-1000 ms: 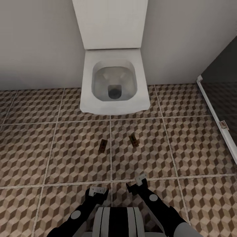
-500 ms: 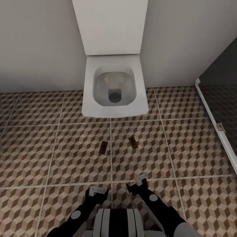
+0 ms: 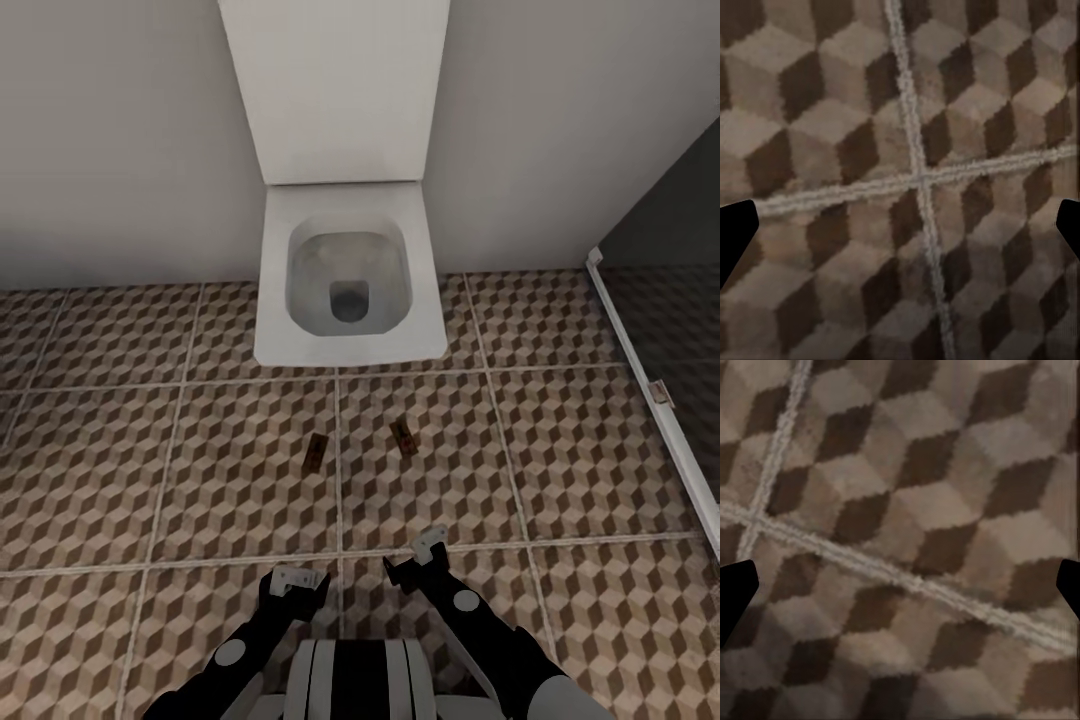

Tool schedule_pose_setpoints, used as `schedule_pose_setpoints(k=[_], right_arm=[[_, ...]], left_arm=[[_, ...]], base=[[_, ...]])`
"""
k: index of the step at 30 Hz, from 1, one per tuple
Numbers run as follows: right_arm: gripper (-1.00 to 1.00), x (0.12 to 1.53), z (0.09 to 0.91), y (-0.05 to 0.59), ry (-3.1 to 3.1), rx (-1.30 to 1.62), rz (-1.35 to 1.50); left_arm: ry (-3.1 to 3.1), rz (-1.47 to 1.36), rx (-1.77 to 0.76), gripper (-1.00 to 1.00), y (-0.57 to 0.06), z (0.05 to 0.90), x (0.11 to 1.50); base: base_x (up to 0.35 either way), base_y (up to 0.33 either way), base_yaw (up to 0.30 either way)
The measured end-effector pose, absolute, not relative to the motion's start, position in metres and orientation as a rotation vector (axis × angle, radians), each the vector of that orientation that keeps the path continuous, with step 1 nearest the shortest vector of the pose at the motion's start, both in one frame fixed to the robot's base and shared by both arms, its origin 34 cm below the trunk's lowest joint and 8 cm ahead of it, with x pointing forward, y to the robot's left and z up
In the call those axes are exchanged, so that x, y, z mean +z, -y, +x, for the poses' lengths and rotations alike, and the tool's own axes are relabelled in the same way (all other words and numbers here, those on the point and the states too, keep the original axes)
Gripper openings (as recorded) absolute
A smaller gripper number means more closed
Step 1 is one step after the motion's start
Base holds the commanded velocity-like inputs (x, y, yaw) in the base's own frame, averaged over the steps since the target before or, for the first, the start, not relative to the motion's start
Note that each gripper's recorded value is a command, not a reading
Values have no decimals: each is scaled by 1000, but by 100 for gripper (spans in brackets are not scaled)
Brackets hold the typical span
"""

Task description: Take the four mousetraps from the cabinet in the bathroom and place them on the bathroom floor. Make sure all four end up on the same floor surface, and ensure that at least two of them are either under or directly next to the same bathroom sink.

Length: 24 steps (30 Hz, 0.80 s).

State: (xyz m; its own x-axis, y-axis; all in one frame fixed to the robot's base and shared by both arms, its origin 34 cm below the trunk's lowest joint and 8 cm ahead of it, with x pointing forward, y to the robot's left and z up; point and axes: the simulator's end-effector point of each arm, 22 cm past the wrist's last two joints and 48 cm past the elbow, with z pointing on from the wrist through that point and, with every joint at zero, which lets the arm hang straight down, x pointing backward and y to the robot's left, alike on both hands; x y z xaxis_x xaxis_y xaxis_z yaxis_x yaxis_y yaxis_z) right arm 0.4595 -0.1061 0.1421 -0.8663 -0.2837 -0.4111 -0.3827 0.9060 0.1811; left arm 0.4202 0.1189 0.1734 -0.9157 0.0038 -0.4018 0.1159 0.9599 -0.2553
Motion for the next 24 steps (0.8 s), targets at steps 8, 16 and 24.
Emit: schedule_pose_setpoints(k=[8, 16, 24], right_arm=[[100, 160, 463, 106, -2689, 363, -489], [100, 177, 467, 106, -2689, 363, -489], [100, 194, 470, 106, -2689, 363, -490]], left_arm=[[-2705, 86, -386, 100, -119, 424, 191], [-2705, 86, -386, 100, -119, 428, 208], [-2705, 86, -386, 100, -119, 431, 225]], base=[[0, 0, 0], [0, 0, 0], [0, 0, 0]])
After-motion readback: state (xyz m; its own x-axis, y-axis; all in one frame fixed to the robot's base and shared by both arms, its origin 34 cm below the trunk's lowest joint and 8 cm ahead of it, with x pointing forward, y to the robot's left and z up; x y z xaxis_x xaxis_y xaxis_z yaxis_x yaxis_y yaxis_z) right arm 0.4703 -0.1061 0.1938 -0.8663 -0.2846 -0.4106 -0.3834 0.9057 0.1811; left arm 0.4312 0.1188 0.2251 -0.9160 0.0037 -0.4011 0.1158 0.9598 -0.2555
